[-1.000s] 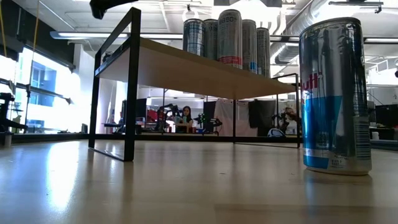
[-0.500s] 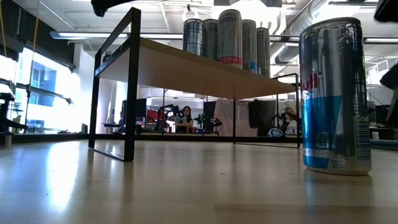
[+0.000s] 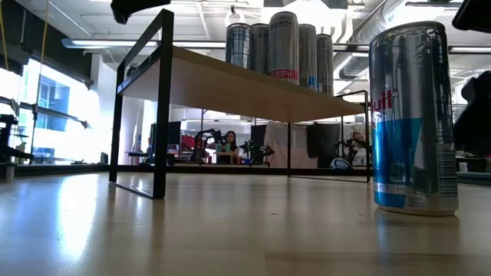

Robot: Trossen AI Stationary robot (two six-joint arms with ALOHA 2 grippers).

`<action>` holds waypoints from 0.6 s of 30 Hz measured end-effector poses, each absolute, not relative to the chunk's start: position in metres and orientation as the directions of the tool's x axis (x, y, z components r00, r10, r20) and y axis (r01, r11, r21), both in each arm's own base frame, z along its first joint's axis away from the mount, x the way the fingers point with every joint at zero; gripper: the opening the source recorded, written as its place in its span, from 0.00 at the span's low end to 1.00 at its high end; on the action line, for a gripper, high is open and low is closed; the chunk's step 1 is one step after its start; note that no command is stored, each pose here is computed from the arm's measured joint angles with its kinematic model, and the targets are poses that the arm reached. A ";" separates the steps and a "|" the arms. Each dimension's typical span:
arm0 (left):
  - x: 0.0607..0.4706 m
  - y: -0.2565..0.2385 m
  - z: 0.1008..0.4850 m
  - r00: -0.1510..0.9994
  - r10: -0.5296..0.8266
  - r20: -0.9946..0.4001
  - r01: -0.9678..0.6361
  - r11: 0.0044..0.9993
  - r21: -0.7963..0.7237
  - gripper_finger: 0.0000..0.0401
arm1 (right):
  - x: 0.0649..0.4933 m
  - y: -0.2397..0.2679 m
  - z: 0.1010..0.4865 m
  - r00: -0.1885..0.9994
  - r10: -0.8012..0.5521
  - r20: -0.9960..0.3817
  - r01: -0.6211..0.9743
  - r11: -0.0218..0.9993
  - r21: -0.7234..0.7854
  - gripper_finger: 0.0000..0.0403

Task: Place canned beverage on shelf
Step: Put the blue soda can on the shelf and align it with the other blue soda can

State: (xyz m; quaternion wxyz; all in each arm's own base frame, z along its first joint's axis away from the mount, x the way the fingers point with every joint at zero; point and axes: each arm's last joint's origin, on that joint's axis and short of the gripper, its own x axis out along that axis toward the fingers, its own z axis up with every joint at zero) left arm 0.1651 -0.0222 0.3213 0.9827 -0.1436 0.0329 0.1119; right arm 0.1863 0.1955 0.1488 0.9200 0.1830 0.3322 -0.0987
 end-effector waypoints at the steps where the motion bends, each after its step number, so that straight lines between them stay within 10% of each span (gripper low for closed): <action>1: 0.165 -0.022 0.321 0.973 0.211 -0.097 -0.230 0.930 -0.286 0.80 | 0.186 0.196 0.149 0.764 -0.065 -0.641 0.301 0.916 0.265 0.94; 18: 0.165 -0.022 0.321 0.972 0.214 -0.096 -0.234 0.920 -0.314 0.80 | 0.201 0.208 0.141 0.864 -0.121 -0.488 0.284 0.918 0.277 0.94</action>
